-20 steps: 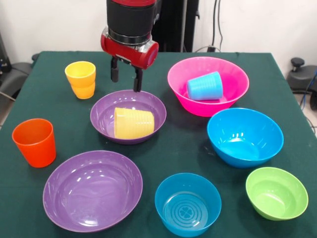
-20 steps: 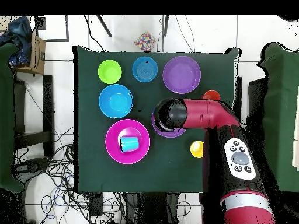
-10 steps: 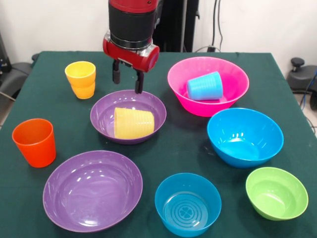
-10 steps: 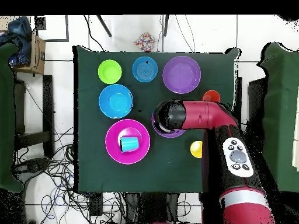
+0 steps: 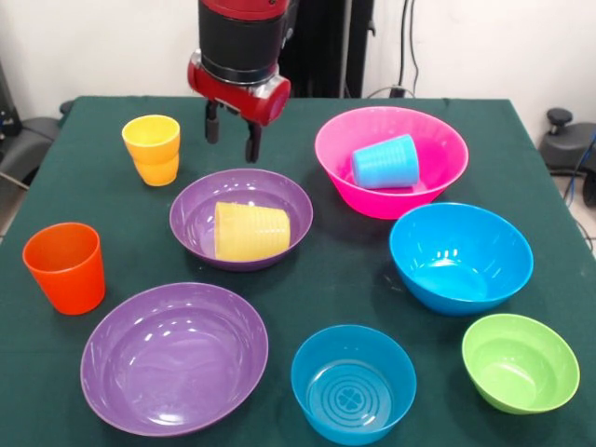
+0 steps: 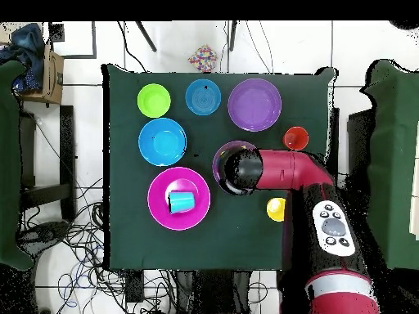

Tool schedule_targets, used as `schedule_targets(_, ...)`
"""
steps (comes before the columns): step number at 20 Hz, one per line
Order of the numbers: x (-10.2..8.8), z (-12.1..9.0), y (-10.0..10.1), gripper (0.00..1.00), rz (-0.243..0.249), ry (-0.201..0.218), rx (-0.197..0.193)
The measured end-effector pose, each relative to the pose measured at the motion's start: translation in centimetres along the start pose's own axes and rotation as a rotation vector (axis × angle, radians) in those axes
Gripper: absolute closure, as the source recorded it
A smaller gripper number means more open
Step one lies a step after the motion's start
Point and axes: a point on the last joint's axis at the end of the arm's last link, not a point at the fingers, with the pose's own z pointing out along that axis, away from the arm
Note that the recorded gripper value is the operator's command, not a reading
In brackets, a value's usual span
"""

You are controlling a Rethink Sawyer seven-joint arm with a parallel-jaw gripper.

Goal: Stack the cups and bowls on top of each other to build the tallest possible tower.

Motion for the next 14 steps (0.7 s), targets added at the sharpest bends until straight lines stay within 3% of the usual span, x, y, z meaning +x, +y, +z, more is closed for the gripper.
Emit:
schedule_targets(5,2.3,0.8,-1.3,0.0,0.056,0.029,0.037)
schedule_targets(10,5.3,1.9,-2.3,0.0,0.173,0.046,0.053)
schedule_targets(14,6.8,2.9,-2.9,0.0,0.238,0.039,0.067)
